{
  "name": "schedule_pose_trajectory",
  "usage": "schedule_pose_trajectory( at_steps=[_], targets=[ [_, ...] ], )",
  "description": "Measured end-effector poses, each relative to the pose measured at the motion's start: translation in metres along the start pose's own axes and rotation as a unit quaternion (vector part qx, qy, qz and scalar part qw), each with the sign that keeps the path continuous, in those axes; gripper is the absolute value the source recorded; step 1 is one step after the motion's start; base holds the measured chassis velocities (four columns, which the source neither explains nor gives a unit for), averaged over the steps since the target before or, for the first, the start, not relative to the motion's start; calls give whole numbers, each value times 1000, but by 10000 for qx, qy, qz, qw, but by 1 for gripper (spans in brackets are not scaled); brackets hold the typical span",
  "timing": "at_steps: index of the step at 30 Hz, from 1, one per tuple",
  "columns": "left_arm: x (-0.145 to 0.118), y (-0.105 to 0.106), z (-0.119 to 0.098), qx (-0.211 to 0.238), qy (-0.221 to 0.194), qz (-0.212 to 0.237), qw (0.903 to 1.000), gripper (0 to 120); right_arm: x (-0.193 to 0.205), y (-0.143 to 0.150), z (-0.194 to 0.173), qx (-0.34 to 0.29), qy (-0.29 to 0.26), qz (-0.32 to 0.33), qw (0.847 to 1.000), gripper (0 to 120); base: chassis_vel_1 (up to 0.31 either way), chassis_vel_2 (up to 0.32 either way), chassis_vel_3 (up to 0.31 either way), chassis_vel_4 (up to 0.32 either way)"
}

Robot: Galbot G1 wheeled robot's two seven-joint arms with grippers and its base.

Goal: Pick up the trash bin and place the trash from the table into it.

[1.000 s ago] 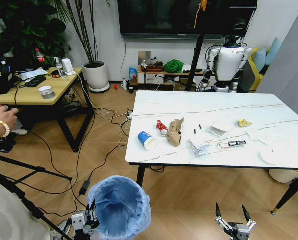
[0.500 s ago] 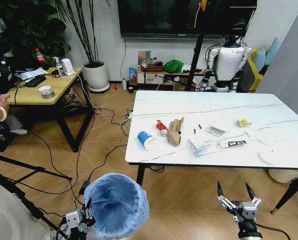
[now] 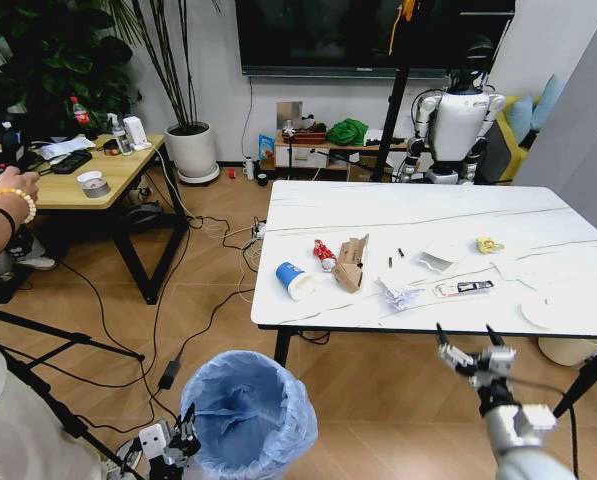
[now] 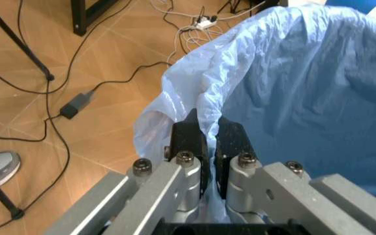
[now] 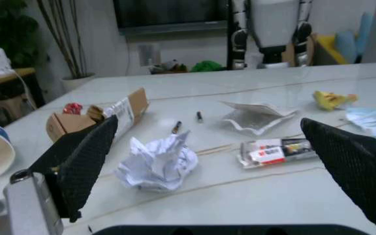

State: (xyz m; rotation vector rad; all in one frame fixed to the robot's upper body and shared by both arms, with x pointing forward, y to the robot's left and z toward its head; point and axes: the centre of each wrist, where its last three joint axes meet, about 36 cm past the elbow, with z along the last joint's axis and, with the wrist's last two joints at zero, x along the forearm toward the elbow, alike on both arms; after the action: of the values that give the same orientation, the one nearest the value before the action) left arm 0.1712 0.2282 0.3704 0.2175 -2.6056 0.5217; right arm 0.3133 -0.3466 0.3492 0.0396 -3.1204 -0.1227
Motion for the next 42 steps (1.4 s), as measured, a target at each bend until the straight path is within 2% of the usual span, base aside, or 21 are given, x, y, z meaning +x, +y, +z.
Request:
schedule_pose_trajectory(
  at_steps=[4,14,21,32,36,40,42],
  targets=[
    [1,-5,-1,39,19,-20,10000,0,-22,-1,3,-347,19,-97,9993,100,0,0,0,0],
    [2,-7,5,80,-77,-54,9999,0,-69,23,35,-1123,723,192,9908,100,0,0,0,0],
    [5,-2,-3,52,-223,-75,9997,0,-109,46,38,-1569,683,197,9851,100,0,0,0,0],
    [4,-1,-2,63,-257,-86,9996,0,-123,54,60,-1574,859,180,9836,100,0,0,0,0],
    [2,-1,-3,62,-274,-92,9996,0,-123,56,68,-1606,828,137,9835,88,0,0,0,0],
    [1,0,-2,54,-269,-91,9996,0,-122,55,66,-1578,742,101,9846,70,0,0,0,0],
    [0,1,-2,48,-259,-96,9996,0,-121,54,66,-1557,732,94,9851,67,0,0,0,0]
  ],
)
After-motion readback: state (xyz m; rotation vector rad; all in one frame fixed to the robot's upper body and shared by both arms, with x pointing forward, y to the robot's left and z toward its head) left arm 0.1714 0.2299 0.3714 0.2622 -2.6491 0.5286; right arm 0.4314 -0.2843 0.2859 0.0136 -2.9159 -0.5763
